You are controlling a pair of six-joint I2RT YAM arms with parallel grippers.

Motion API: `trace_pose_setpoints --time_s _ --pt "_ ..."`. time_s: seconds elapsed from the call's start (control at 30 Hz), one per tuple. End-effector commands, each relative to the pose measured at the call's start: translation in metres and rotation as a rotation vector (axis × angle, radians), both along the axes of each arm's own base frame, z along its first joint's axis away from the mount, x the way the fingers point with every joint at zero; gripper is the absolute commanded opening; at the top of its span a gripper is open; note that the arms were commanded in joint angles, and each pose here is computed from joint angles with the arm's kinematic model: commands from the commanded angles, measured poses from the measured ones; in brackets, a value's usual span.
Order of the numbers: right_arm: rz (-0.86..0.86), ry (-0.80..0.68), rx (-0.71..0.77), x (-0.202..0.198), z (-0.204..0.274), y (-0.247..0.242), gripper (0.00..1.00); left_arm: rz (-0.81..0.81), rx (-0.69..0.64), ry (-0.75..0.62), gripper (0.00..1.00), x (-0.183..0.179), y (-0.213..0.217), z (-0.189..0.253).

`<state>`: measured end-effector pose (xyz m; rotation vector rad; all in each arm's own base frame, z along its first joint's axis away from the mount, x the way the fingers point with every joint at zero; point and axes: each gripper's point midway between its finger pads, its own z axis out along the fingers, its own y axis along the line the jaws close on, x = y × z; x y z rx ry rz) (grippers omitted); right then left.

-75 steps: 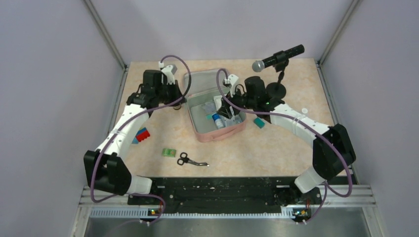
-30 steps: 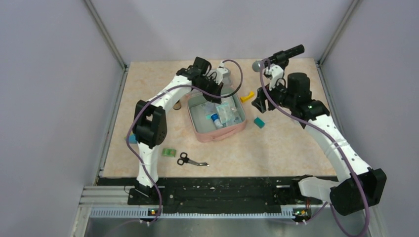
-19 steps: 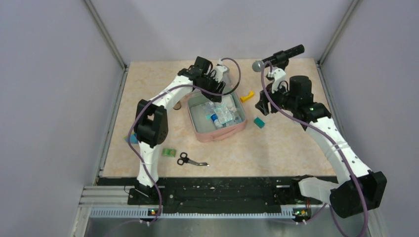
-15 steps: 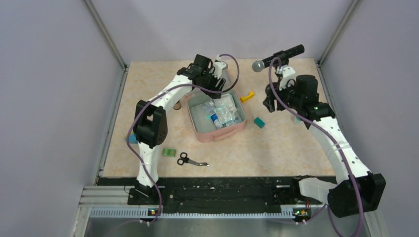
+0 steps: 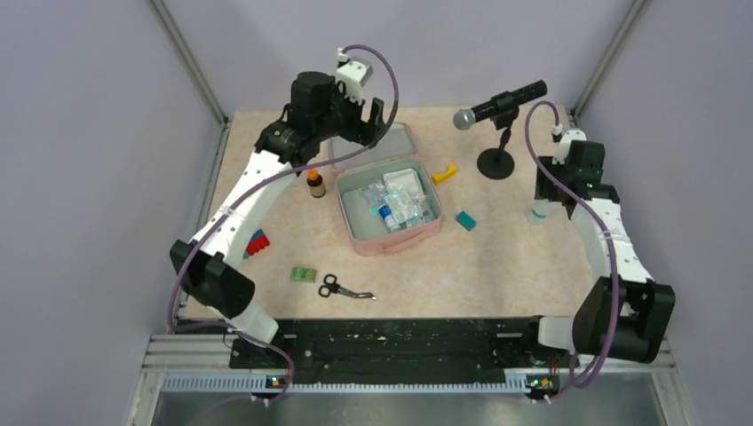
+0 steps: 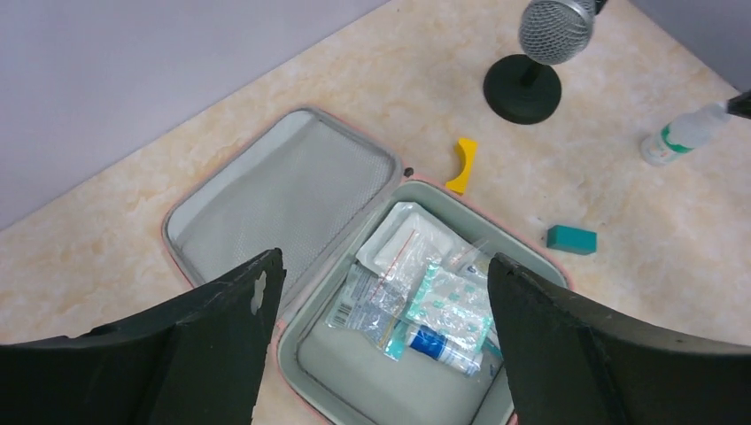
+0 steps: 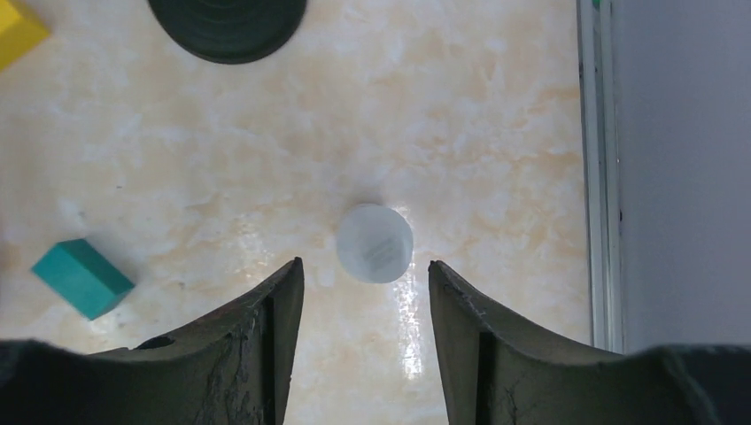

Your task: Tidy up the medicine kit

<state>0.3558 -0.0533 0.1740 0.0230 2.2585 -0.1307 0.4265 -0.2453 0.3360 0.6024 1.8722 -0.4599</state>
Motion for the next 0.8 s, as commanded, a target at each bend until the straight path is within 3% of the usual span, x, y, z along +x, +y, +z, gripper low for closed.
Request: trace_pose_setpoints --time_s 0.0,0.17,0.27,0.77 --pt "-0.011 0.032 -0.085 0.010 -0.020 -0.027 0.53 -0.098 -0.031 0.054 0.85 -0.029 -0.005 -0.011" --pt "0.056 0.061 -0.096 0.020 -0.038 -0.026 0.50 -0.181 -0.001 0.064 0.79 -0.055 -0.002 -0.023" --pt "0.043 0.089 -0.091 0.025 -0.047 -0.028 0.55 -0.200 -0.003 0.090 0.79 -0.062 -0.003 -0.026" --pt "-0.028 0.155 -0.058 0.026 -0.060 -0.033 0.46 -0.202 -0.018 0.110 0.79 -0.068 -0.002 -0.026"
